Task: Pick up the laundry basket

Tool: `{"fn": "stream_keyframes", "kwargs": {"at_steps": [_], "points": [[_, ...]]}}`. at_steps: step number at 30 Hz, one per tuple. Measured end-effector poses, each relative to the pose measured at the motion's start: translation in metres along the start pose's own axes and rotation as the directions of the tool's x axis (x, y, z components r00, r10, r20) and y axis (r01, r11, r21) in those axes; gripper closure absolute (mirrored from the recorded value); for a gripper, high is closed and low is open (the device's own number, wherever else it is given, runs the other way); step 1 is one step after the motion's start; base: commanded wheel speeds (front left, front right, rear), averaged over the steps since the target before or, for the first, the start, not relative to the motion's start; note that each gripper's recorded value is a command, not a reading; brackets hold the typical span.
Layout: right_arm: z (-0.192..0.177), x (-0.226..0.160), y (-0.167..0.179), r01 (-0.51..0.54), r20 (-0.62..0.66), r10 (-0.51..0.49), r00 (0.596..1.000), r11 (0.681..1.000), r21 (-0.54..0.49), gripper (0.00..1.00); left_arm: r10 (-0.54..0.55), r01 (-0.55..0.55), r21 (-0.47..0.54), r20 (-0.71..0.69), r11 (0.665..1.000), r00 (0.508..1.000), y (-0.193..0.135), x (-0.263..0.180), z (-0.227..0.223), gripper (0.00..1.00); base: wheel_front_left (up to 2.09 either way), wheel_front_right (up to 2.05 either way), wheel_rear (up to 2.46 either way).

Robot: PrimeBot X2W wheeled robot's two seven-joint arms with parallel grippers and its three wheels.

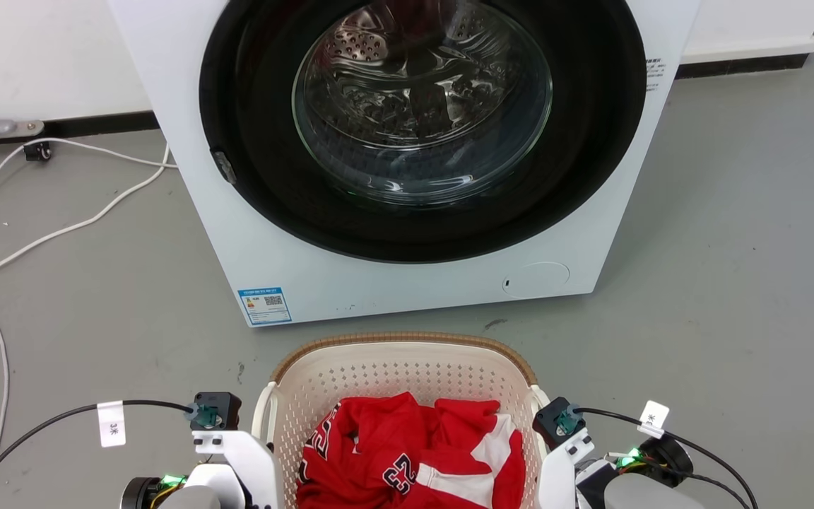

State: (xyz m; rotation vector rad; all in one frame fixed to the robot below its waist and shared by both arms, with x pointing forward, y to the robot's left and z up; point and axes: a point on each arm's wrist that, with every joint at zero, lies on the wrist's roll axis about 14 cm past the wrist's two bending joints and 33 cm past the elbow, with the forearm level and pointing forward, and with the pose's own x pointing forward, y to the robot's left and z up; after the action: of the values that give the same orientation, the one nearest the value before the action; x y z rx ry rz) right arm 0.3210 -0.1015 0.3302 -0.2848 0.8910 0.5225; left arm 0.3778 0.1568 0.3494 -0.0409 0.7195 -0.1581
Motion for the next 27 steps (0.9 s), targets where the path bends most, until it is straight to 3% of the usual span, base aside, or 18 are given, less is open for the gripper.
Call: {"fn": "stream_keyframes", "kwargs": {"at_steps": [27], "points": [[0.0045,-0.0026,0.0001,-0.002,0.007,0.002,1.0,1.0,-0.001,1.0,0.002,-0.002,-0.022,0.009,1.0,1.0,0.0032,-0.0059,0.0027,1.0,0.0,0.0,0.0]]}}
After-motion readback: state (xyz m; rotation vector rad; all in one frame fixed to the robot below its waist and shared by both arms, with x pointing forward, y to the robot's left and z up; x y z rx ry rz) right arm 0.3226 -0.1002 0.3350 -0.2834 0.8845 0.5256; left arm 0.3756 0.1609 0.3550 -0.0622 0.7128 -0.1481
